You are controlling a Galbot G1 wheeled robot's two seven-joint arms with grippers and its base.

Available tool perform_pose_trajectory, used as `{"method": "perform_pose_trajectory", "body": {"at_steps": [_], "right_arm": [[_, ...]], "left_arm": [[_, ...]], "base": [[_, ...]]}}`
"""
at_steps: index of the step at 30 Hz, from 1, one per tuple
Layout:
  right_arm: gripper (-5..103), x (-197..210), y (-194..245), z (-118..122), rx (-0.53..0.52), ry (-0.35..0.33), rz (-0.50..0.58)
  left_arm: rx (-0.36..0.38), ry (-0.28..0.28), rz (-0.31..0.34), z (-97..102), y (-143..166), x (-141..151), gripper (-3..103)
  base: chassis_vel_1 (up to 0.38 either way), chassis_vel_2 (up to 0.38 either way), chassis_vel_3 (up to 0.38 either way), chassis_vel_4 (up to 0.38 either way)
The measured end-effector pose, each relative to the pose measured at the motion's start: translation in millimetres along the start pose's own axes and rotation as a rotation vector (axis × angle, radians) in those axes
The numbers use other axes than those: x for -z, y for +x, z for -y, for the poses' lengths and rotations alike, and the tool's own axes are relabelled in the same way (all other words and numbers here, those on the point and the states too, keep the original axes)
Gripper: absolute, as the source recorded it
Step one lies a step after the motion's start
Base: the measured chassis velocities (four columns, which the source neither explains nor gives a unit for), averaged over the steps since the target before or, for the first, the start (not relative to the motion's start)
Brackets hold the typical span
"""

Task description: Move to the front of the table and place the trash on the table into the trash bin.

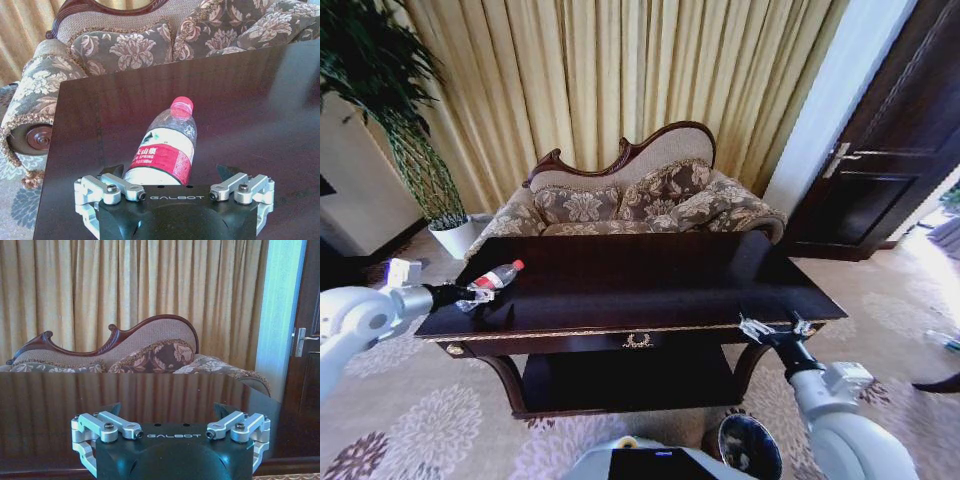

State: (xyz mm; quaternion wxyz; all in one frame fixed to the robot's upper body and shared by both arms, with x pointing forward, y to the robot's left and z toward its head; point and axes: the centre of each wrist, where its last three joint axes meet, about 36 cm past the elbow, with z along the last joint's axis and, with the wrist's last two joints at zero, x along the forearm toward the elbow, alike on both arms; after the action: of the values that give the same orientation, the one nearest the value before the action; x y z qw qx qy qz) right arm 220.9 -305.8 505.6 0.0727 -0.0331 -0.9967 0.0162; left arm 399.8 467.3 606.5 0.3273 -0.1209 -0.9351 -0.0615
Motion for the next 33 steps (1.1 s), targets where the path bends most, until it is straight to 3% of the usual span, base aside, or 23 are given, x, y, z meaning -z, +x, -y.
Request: {"method": "perform_pose_trajectory", "body": {"at_steps": [12, 13, 14, 16, 23, 29, 33], "right_arm": [[100, 4.3, 2.0, -0.6, -0.013, -0.019, 0.002], [100, 8.0, 1.7, -1.0, -0.014, -0.030, 0.001], [100, 11.2, 0.9, 0.1, -0.014, -0.030, 0.004], [100, 12.1, 0.5, 0.7, -0.014, -0.028, 0.006], [100, 12.1, 2.4, 0.5, -0.027, -0.024, 0.006], [100, 14.6, 3.5, -0.8, -0.023, -0.024, 0.012], [100, 19.5, 5.9, -3.9, -0.017, -0.034, 0.010]], "left_arm": [[0.002, 0.030, 0.000, 1.1, -3.4, -6.3, 98], [0.010, 0.039, 0.002, 2.0, -3.9, -6.6, 96], [0.013, 0.049, 0.004, 2.4, -4.2, -6.8, 86], [0.013, 0.052, 0.004, 2.5, -4.3, -7.0, 86], [-0.003, 0.072, 0.010, 3.4, -5.0, -11.8, 54], [-0.008, 0.069, 0.020, 5.2, -4.0, -10.5, 44], [-0.028, 0.043, 0.071, 12.2, -2.5, -9.2, 36]], "base": [[0.000, 0.000, 0.000, 0.000], [0.000, 0.000, 0.000, 0.000], [0.000, 0.000, 0.000, 0.000], [0.000, 0.000, 0.000, 0.000], [0.000, 0.000, 0.000, 0.000], [0.000, 0.000, 0.000, 0.000], [0.000, 0.000, 0.000, 0.000]]}}
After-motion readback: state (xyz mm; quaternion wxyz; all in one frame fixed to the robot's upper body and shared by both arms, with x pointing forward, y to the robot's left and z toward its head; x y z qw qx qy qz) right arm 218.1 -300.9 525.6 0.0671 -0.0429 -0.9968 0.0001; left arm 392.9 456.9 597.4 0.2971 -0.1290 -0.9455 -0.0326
